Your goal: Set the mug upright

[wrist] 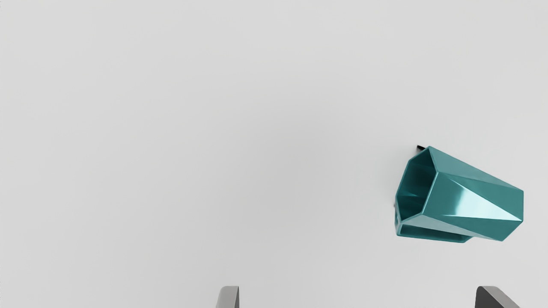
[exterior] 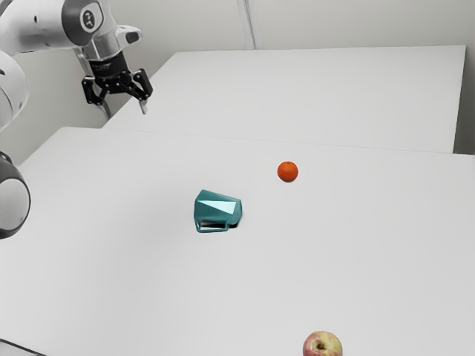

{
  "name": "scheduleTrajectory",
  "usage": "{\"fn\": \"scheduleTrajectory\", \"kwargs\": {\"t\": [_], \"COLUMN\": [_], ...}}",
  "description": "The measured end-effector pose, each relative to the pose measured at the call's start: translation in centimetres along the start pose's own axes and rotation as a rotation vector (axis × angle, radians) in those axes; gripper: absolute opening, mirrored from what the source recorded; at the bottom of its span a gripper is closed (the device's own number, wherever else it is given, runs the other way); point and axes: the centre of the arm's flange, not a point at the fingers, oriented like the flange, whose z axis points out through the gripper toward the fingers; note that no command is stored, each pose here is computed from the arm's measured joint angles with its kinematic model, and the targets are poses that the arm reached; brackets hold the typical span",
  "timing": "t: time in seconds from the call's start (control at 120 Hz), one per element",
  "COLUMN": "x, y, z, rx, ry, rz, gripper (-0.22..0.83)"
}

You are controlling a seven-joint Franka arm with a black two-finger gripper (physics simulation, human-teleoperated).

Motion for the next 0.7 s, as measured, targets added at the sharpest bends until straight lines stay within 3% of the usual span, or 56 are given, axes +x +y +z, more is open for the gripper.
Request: {"fn": "scheduleTrajectory", "kwargs": {"t": [0.358,0.533,0.7], "x": [-0.7,-1.6,-2.2], "y": [0.6,1.4,1.2], "z": [0.3,5.9,10.4], "rx": [-0.016,-0.023,-0.036], "ry": [-0.027,-0.132,-0.153], "rz": [0.024,0.041,0.049], "gripper": [0.62,0.62,0.62]}}
